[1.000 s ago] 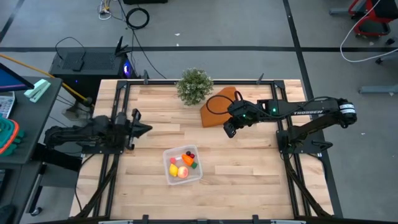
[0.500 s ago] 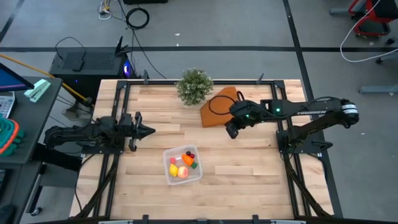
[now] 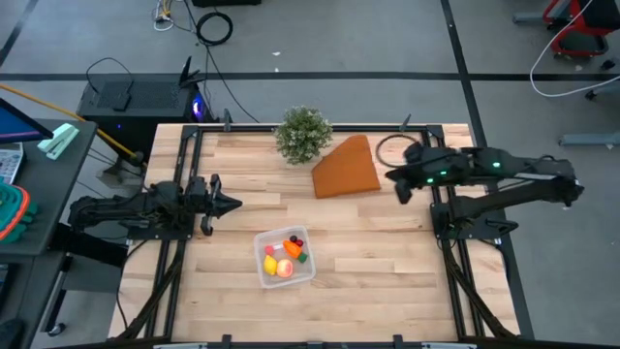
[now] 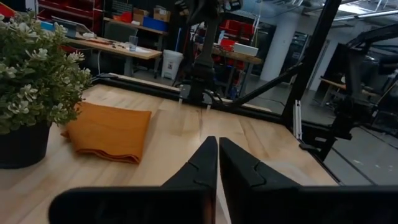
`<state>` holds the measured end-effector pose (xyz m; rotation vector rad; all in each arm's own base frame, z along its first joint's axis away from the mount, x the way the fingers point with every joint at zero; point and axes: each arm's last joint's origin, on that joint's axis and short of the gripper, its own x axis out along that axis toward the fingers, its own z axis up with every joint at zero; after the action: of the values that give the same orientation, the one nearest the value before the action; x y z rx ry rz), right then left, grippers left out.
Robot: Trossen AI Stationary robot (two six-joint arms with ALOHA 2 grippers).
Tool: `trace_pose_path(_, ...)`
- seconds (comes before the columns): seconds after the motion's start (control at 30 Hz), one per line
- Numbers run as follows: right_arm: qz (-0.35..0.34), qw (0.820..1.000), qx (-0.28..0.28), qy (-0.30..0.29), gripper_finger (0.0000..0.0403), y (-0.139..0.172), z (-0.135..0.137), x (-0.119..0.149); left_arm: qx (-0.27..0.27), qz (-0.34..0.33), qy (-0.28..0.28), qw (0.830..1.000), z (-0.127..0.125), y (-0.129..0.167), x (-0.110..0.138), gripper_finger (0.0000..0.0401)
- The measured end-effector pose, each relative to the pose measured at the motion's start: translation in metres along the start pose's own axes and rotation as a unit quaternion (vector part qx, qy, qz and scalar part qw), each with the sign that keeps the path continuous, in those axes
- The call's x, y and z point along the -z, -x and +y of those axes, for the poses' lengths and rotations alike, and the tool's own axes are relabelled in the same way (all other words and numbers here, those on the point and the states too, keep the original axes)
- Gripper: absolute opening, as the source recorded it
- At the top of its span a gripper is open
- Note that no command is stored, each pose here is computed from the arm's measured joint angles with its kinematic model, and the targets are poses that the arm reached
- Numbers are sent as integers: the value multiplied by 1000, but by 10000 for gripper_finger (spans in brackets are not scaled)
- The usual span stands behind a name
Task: Pick and placing Produce into tupperware
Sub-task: Return To Home Position
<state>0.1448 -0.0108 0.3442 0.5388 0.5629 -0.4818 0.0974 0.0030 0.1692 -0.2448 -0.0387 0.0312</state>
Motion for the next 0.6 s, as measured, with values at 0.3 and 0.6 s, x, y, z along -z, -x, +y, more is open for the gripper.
trace_pose_path(0.3, -71, 997, -7, 18, 0, 46, -23, 7, 0, -2, -1, 1000, 0, 0, 0, 45)
trace_pose_path(0.6, -113, 992, -46, -23, 0, 48, -59, 53, 0, -2, 2, 1000, 0, 0, 0, 33)
